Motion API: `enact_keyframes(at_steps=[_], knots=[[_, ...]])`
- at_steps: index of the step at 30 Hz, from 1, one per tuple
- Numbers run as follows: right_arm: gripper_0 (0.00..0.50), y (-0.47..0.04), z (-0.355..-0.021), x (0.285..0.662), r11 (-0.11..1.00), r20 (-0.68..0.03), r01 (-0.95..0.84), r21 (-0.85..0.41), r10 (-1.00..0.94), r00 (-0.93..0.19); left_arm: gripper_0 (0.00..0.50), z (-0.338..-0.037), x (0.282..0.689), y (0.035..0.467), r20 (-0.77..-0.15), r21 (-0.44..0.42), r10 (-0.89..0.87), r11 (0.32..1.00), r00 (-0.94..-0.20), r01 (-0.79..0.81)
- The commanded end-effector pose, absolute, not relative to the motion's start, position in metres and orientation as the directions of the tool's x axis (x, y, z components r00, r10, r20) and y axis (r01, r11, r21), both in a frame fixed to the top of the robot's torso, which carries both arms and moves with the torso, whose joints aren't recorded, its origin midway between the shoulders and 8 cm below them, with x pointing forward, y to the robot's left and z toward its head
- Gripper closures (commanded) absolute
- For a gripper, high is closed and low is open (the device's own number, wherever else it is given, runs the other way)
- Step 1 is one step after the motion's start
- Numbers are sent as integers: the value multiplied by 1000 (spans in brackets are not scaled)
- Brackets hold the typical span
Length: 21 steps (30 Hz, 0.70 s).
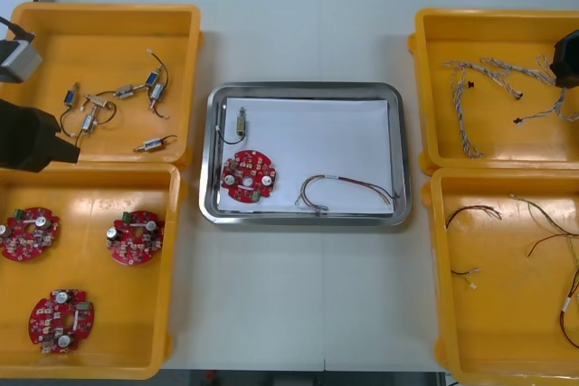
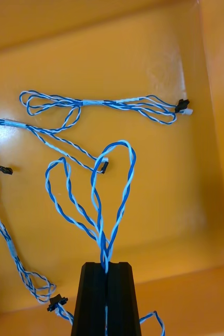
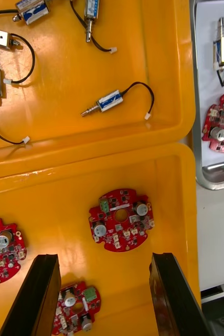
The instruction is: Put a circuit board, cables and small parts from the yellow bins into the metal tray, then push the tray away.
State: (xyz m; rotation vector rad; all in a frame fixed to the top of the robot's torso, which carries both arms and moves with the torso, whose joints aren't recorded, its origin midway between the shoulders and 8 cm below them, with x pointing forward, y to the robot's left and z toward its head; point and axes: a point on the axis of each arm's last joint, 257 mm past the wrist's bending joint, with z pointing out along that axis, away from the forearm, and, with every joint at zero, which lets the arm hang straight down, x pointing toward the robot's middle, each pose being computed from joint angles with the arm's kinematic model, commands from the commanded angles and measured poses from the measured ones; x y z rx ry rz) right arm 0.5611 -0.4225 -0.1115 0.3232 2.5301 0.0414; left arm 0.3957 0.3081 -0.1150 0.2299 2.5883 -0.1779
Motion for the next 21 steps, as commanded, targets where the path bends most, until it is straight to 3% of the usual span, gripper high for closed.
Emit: enact_keyframes(at_steps=[1, 13, 21], knots=[[500, -449, -75, 553, 982, -599, 184, 36, 168, -783, 0, -110, 381, 326, -523, 35, 244, 964, -816, 265], [500, -425, -60, 532, 991, -557, -55, -119, -113, -823, 0, -124, 367, 333, -499, 62, 267, 960, -825, 273], [500, -389, -58, 527, 961, -548, -250, -118, -273, -790, 0, -125, 367, 334, -517, 72, 273, 958, -812, 276]])
